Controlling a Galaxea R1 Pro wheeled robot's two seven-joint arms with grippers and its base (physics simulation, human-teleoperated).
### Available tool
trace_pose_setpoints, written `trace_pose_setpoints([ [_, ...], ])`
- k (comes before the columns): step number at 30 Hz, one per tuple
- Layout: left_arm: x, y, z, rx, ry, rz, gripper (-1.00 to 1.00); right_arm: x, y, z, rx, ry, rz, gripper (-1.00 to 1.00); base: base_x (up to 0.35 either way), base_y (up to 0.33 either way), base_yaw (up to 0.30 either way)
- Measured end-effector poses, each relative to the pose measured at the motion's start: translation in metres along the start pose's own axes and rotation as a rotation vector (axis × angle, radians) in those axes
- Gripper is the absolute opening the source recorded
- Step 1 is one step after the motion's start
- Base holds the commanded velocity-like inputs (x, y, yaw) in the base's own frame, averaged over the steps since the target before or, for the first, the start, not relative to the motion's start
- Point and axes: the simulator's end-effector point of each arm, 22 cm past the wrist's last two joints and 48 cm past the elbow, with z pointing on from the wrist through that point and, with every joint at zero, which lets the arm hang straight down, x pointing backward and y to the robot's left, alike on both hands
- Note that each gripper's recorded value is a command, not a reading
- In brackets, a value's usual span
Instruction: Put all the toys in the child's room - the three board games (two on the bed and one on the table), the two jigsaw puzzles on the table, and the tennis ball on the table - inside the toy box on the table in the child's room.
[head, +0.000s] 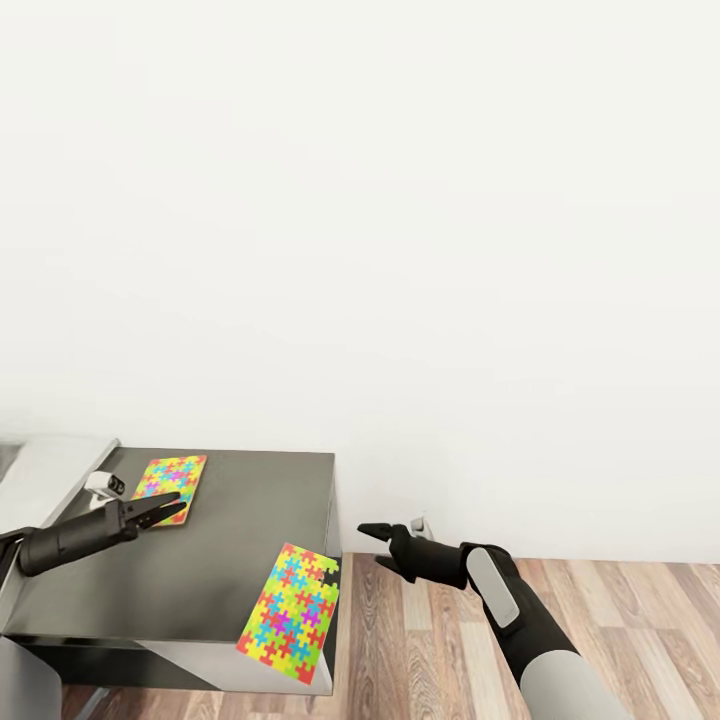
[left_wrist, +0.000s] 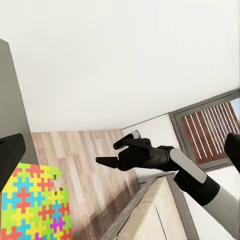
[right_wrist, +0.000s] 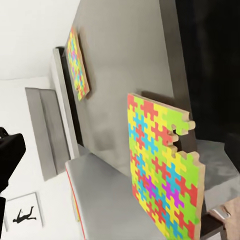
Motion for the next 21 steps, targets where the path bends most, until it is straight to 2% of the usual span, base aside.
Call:
trace_pose_setpoints([
  [7,-0.001,0.001,0.002,0.024,-0.013,-0.006,1.0,-0.002,-0.007,0.003,0.002,0.001,0.003,1.0,0.0,0.001,0.0],
  [21,0.002,0.013,0.006,0.028,-0.015,-0.007,1.0,-0.005,-0.021,0.01,0.008,0.002,0.004,1.0,0.0,0.0,0.0],
])
